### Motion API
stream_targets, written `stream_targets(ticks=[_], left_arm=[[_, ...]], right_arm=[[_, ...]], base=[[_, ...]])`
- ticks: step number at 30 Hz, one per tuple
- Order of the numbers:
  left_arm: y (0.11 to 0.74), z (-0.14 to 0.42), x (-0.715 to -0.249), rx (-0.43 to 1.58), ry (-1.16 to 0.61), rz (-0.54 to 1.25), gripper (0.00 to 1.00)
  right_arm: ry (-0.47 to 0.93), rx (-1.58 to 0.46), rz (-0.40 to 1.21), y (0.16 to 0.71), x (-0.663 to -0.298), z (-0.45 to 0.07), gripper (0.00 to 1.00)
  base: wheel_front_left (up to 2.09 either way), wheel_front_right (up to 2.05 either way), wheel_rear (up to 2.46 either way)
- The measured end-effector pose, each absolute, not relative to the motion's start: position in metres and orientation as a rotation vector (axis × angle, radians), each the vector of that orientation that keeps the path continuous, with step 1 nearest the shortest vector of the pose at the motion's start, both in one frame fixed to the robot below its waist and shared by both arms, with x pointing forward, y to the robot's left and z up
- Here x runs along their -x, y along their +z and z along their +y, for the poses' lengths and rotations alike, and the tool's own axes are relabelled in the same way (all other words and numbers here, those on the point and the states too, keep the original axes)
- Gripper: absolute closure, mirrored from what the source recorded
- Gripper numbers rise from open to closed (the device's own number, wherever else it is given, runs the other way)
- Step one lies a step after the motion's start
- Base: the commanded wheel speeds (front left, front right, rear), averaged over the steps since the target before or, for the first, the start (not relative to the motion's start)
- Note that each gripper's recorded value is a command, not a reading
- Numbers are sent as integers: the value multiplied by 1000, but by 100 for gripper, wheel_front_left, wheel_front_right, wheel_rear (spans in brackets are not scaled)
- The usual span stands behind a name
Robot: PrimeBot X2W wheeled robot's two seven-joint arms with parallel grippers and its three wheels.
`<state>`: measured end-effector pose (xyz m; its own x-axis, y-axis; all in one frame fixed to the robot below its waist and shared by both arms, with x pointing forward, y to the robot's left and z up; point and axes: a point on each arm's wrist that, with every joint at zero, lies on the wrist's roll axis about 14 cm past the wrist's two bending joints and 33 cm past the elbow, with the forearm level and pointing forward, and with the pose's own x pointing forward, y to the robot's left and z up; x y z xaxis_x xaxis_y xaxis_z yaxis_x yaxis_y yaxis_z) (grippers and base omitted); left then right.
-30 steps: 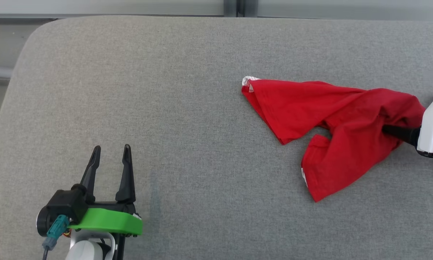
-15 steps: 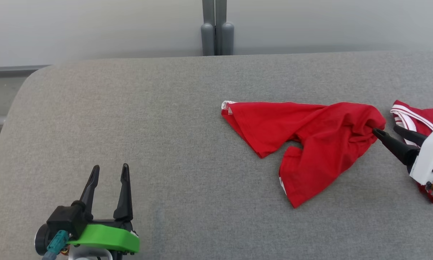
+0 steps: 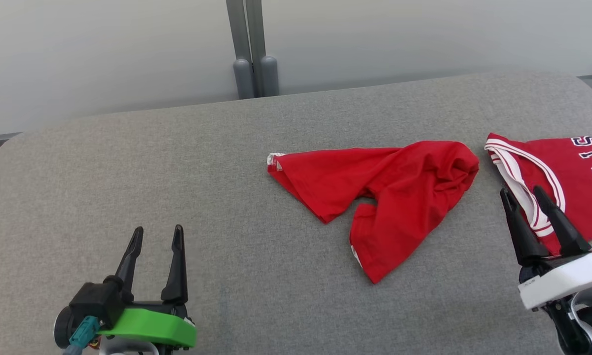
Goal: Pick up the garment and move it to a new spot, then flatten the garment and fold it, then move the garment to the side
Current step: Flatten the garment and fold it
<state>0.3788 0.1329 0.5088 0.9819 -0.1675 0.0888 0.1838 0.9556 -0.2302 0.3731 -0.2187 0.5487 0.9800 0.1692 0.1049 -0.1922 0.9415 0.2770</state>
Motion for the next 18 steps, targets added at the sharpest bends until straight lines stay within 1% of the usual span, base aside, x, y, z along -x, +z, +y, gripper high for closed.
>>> stream_targets(ticks=[5, 11, 13, 15, 18], left_arm=[[508, 127, -381, 241, -193, -64, 0], [508, 118, -381, 246, -220, -61, 0], [510, 100, -382, 261, -274, -54, 0], [503, 77, -381, 312, -340, 11, 0], [493, 40, -380, 303, -459, 109, 0]], right_arm=[[154, -303, -100, 539, -369, -215, 0], [128, -262, -122, 539, -369, -221, 0], [101, -249, -146, 544, -372, -230, 0], [79, -242, -161, 546, -373, -236, 0], [56, -215, -167, 547, -376, -245, 0]], base=[[0, 0, 0], [0, 0, 0], [0, 0, 0], [0, 0, 0], [0, 0, 0]])
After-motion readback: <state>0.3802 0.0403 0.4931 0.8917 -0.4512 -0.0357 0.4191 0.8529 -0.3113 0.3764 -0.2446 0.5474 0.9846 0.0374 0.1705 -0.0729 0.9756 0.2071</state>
